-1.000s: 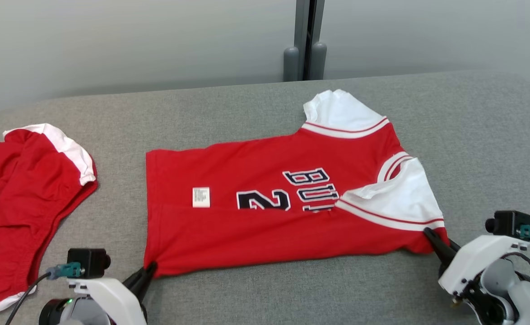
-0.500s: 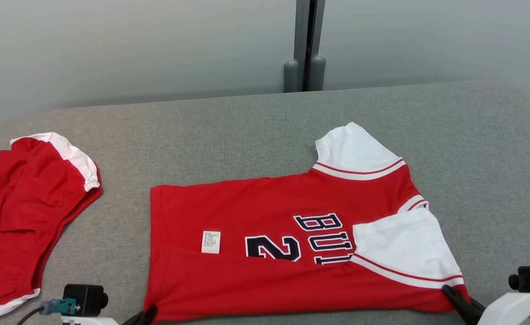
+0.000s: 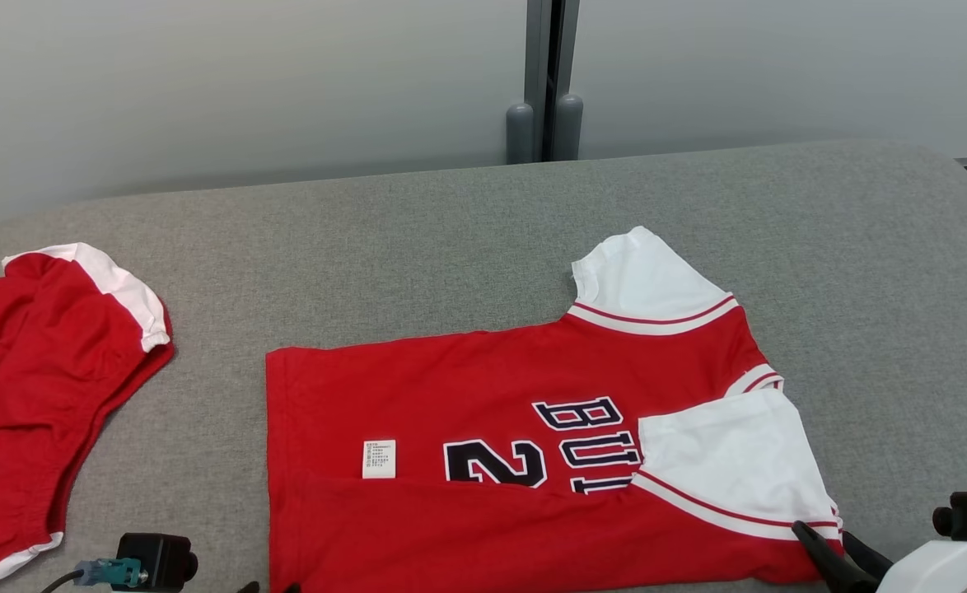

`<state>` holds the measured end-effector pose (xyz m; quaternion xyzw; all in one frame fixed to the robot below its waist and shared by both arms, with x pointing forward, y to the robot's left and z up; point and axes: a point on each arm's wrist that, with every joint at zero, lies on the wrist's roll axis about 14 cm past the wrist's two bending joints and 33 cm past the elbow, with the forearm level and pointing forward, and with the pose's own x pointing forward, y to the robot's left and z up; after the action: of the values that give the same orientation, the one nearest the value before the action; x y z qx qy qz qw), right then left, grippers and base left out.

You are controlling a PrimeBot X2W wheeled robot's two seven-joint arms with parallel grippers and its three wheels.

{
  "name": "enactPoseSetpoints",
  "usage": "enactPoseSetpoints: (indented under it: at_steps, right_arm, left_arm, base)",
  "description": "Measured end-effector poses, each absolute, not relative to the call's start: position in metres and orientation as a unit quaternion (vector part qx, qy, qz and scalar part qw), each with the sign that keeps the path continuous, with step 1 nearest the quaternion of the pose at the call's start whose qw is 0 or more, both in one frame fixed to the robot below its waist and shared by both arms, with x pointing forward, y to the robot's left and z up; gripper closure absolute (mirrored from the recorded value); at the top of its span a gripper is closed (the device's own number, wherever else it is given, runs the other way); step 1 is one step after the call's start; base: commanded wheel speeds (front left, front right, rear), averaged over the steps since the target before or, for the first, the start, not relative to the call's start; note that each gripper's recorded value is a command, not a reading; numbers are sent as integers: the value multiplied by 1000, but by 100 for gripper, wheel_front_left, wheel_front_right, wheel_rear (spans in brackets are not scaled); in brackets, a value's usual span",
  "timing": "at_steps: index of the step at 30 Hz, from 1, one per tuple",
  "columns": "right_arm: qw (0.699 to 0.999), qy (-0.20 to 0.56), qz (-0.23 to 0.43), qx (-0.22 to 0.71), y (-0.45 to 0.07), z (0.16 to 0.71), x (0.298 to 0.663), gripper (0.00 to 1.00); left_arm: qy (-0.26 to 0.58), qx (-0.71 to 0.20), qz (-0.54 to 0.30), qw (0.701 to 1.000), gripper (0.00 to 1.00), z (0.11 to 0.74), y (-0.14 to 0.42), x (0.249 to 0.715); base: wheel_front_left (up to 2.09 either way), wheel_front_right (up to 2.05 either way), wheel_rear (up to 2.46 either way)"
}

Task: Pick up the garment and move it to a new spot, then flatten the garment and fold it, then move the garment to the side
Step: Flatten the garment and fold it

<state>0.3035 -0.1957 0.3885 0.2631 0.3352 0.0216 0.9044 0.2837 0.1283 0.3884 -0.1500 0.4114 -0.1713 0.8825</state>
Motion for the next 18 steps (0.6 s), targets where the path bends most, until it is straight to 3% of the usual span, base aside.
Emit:
enactPoseSetpoints:
  at_steps: [11, 18]
  right_arm:
    - [915, 312, 10, 257, -203, 407, 307, 0]
    - [937, 257, -3, 237, -221, 438, 327, 0]
  left_arm:
    - [387, -139, -159, 898, 0, 401, 136, 291]
    - [308, -106, -133, 936, 0, 425, 148, 327]
  base:
    - [0, 0, 0]
    - [0, 0, 0]
